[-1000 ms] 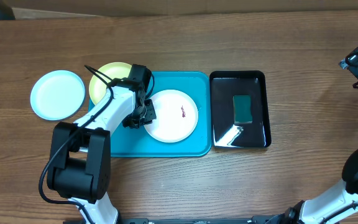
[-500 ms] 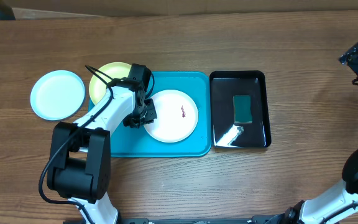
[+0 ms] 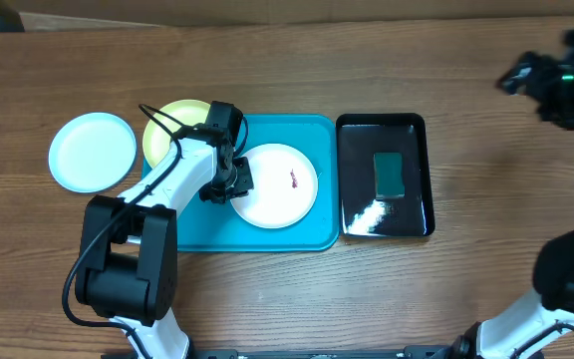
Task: Clean dirty plates on tray and stack at the side
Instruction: 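Move right gripper down into black tray and grasp green sponge, then lift the green sponge with right gripper toward the pink plate, then scrub the pink plate with the sponge held in right gripper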
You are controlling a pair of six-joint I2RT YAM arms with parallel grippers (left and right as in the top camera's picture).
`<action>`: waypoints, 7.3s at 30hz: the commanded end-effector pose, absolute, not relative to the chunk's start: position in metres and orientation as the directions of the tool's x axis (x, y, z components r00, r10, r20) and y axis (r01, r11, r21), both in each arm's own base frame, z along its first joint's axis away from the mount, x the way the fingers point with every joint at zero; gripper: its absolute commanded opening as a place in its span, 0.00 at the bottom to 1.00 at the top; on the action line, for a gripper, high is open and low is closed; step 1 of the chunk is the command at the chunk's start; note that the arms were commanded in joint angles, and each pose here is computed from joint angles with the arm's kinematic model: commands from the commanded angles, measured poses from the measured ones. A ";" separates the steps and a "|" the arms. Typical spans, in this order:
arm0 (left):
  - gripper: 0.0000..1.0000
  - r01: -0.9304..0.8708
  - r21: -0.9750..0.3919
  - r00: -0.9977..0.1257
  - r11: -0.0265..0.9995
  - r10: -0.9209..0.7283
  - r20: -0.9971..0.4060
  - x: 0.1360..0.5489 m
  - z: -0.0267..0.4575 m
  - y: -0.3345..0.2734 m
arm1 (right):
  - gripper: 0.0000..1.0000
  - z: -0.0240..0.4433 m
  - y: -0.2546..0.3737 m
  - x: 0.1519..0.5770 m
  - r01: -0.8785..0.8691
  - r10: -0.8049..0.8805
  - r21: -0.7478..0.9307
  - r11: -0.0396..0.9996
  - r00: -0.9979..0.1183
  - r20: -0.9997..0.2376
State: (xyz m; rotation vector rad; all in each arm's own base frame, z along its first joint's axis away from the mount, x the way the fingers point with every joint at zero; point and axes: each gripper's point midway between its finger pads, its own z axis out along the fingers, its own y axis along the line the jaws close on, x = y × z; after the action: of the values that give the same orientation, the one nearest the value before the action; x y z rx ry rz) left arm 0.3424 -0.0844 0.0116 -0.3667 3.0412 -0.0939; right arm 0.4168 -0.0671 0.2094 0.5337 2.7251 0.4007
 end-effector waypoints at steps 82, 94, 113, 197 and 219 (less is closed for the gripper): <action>0.44 -0.209 -0.105 -0.974 0.972 -0.216 -0.065 0.347 0.009 -0.090 | 0.04 0.063 0.105 0.362 -0.110 -0.102 0.033 0.993 -0.975 -0.197; 0.23 -0.209 -0.104 -0.974 0.972 -0.217 -0.064 0.346 0.008 -0.090 | 0.04 0.064 0.104 0.359 -0.110 -0.102 0.032 0.993 -0.977 -0.187; 0.04 -0.210 -0.104 -0.974 0.972 -0.217 -0.063 0.346 0.008 -0.090 | 0.04 0.062 0.121 0.360 -0.097 -0.069 0.136 0.986 -0.979 -0.193; 0.04 -0.219 -0.087 -0.972 0.972 -0.225 -0.068 0.345 0.006 -0.087 | 0.04 0.084 0.272 0.358 -0.292 -0.323 -0.137 0.946 -0.867 -0.380; 0.04 -0.219 -0.077 -0.972 0.973 -0.224 -0.066 0.344 0.006 -0.085 | 0.04 0.030 0.254 0.369 -0.233 -0.289 -0.205 0.950 -0.907 -0.306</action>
State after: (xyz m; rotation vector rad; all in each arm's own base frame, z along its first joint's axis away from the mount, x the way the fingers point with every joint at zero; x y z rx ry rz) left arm 0.3461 -0.0921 0.0125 -0.3222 3.0347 -0.1575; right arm 0.3625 0.2631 0.0344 -0.4220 2.7681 -0.1951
